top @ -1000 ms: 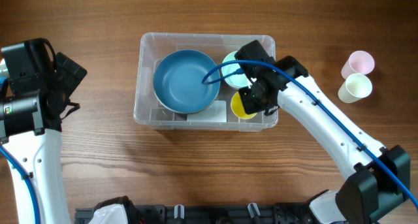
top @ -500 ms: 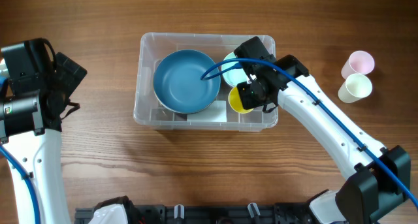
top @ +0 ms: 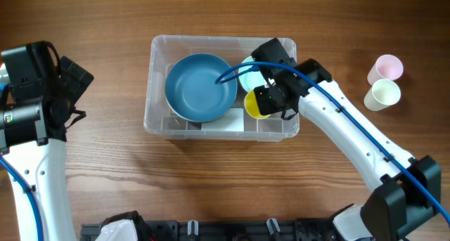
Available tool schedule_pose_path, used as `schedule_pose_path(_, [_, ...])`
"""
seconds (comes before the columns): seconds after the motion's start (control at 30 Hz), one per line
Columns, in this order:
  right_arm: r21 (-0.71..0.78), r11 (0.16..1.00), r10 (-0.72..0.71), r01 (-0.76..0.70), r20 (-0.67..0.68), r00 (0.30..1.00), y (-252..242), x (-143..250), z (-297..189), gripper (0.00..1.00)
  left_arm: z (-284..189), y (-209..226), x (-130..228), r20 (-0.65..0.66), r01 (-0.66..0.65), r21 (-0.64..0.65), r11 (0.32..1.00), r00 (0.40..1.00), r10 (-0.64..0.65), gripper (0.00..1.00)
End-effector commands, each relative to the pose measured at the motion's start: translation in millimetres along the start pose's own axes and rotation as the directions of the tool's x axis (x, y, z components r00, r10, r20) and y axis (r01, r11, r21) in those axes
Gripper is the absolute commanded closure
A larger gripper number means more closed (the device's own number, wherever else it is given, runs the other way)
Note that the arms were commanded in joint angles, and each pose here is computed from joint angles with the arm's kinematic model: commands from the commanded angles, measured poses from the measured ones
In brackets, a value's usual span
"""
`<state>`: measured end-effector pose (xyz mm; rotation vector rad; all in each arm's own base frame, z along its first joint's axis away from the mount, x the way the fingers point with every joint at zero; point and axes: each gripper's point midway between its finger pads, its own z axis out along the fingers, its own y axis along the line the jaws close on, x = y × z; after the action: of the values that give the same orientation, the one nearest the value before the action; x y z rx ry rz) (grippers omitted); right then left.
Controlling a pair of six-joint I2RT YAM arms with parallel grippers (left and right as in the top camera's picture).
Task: Pack container
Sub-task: 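Lower the yellow cup into the container's front right corner and release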
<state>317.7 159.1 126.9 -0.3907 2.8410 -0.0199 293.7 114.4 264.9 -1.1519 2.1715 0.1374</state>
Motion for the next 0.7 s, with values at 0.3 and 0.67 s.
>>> schedule_pose_path(0.3, [0.043,0.998,0.053,-0.051,-0.046,0.998,-13,-7,28,0.96,-5,0,-6,0.019,0.012,0.008,1.0,1.0,-0.012,0.0])
schedule_pose_path(0.67, [0.062,0.997,0.051,-0.045,-0.114,0.992,-13,-1,58,0.96,-5,0,-6,0.019,0.012,0.008,1.0,1.0,-0.012,0.0])
